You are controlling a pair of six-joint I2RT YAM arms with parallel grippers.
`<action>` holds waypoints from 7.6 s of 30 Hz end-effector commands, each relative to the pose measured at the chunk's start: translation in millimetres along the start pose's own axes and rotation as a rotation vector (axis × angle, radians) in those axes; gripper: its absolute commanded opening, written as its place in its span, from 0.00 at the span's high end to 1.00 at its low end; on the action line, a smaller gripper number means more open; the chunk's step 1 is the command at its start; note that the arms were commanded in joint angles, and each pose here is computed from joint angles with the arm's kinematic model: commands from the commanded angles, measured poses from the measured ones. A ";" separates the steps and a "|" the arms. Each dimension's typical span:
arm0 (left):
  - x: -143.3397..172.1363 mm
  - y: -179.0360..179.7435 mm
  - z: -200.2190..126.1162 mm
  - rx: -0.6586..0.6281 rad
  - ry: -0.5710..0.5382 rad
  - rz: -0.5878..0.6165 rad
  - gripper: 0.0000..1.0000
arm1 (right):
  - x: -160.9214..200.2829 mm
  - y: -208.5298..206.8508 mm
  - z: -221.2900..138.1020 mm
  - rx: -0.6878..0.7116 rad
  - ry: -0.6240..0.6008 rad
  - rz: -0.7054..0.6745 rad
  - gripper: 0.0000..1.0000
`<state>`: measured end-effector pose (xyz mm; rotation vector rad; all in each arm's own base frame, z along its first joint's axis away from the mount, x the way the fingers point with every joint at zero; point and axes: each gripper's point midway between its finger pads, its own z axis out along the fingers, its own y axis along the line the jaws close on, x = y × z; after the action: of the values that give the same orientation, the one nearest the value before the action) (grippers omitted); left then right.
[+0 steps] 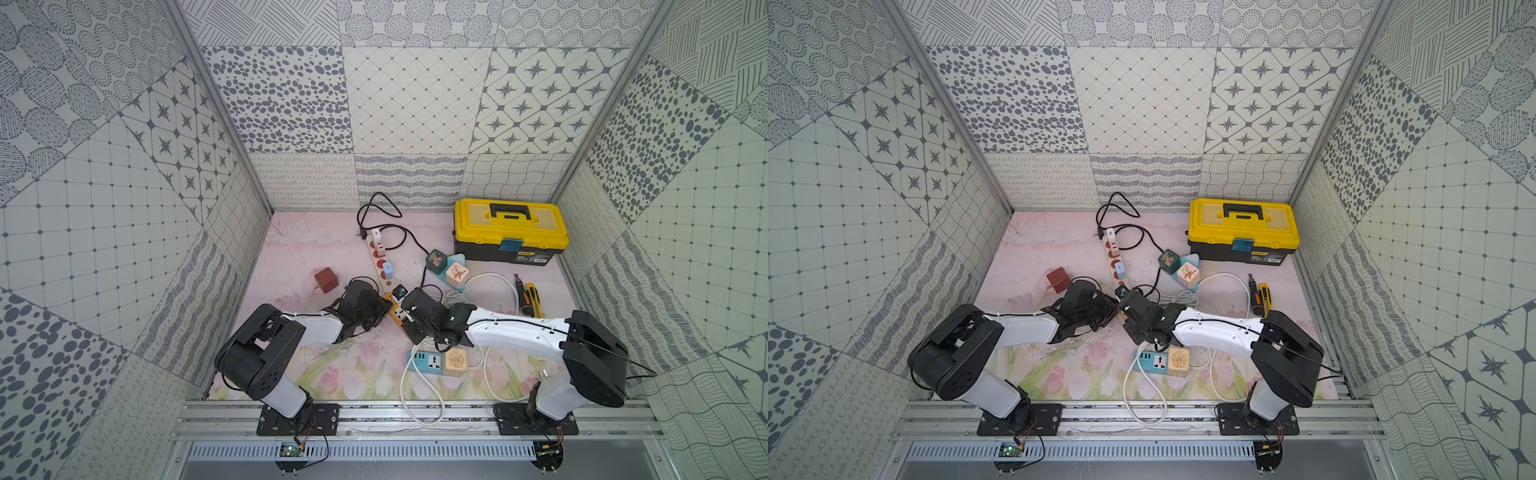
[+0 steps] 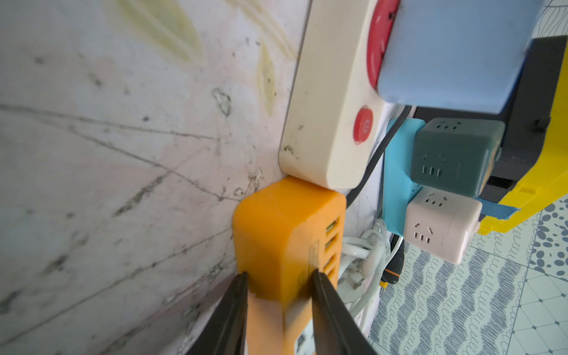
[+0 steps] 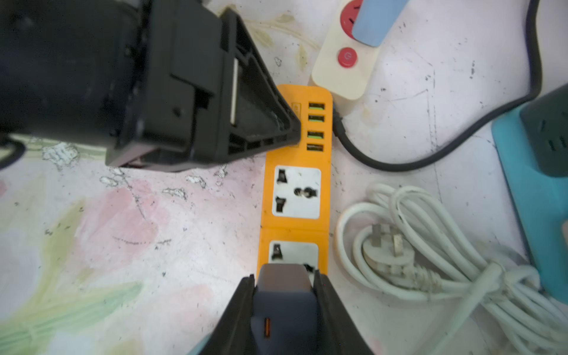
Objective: Pull the plug off the socket
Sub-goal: Remove the plug from the socket, then place the plug at the corner of the board, then remove the plug from the socket.
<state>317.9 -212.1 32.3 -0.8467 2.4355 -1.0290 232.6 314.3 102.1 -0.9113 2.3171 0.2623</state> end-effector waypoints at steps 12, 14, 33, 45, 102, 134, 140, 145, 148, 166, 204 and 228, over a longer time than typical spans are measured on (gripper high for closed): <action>20.2 -46.3 -38.5 0.226 0.096 0.329 0.40 | -31.0 -12.4 -84.3 -0.435 -0.356 0.358 0.88; 17.7 -54.4 -49.9 0.300 0.093 0.380 0.39 | -35.8 -15.6 -89.6 -0.493 -0.398 0.412 0.88; -77.9 -46.0 -160.8 0.367 -0.296 0.250 0.18 | -88.2 10.7 -8.9 -0.638 -0.345 0.640 0.86; -108.1 -17.1 -219.6 0.123 -0.582 0.119 0.20 | -139.3 67.0 86.1 -0.576 -0.209 0.603 0.85; 137.5 -51.1 -112.9 0.380 0.339 0.712 0.28 | 66.1 -62.7 -135.6 -0.152 -0.419 0.603 0.32; 151.6 6.2 -56.3 -0.014 0.332 0.523 0.29 | 116.2 -14.3 -97.3 0.222 0.128 0.667 0.08; 156.0 14.6 -47.8 -0.082 0.334 0.530 0.35 | 122.8 -9.7 -88.3 0.251 0.177 0.679 0.17; 158.7 24.0 -40.9 -0.147 0.347 0.531 0.40 | 123.6 -8.0 -83.3 0.278 0.201 0.658 0.21; 160.8 29.9 -38.1 -0.185 0.359 0.542 0.41 | 123.3 -8.3 -81.7 0.291 0.207 0.645 0.30; 150.1 73.5 -43.1 -0.386 0.357 0.590 0.48 | 118.0 9.6 -65.9 0.267 0.306 0.585 0.56; 150.9 62.5 -31.0 -0.383 0.375 0.650 0.48 | 122.4 18.4 -65.8 0.214 0.324 0.526 0.57; 149.5 60.2 -25.0 -0.379 0.390 0.655 0.48 | 80.2 -27.9 -121.2 0.219 0.201 0.514 0.58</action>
<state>172.2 -325.2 33.4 0.1819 2.8323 -0.9859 135.3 180.3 112.8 -0.1902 2.7495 0.0143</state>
